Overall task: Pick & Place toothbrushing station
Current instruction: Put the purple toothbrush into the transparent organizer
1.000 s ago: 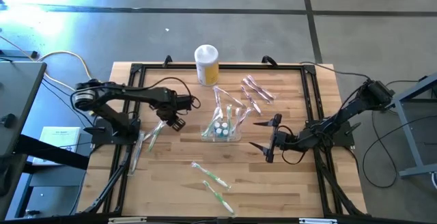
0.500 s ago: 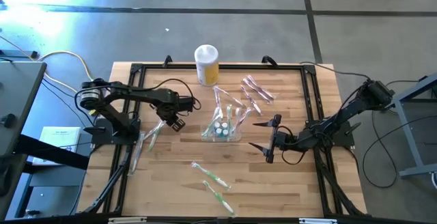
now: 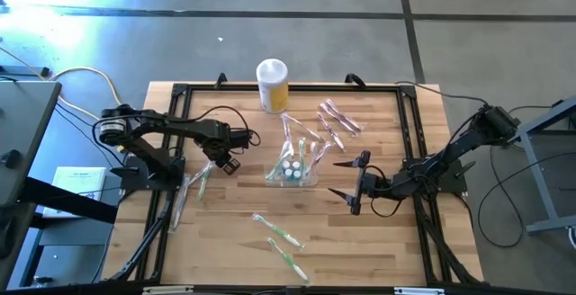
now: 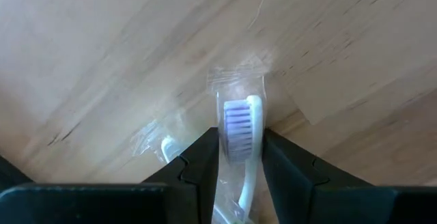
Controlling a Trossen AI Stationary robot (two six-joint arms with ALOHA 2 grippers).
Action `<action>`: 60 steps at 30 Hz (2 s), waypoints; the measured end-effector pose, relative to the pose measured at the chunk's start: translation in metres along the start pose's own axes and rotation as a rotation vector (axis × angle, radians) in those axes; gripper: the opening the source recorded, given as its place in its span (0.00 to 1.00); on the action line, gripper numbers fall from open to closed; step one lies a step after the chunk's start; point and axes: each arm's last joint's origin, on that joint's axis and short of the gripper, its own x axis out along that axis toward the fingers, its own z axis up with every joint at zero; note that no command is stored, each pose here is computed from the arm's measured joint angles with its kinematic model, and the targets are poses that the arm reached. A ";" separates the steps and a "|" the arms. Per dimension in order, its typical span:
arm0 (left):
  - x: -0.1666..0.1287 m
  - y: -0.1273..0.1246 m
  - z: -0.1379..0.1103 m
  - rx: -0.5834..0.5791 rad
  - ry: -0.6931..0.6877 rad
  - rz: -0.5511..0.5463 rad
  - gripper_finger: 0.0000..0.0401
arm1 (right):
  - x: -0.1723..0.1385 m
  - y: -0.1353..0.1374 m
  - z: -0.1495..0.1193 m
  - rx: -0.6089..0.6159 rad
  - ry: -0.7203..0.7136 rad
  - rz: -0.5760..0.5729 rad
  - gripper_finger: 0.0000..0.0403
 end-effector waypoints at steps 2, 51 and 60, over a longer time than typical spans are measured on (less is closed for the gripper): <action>0.000 0.000 0.000 0.000 0.003 -0.006 0.26 | 0.000 0.000 0.000 0.000 0.000 0.000 0.85; -0.217 -0.081 -0.033 0.343 -1.060 -0.321 0.02 | 0.000 0.002 -0.005 0.003 0.038 0.034 0.85; -0.237 -0.102 -0.052 0.463 -1.240 -0.441 0.02 | 0.000 0.002 -0.007 0.010 0.048 0.054 0.85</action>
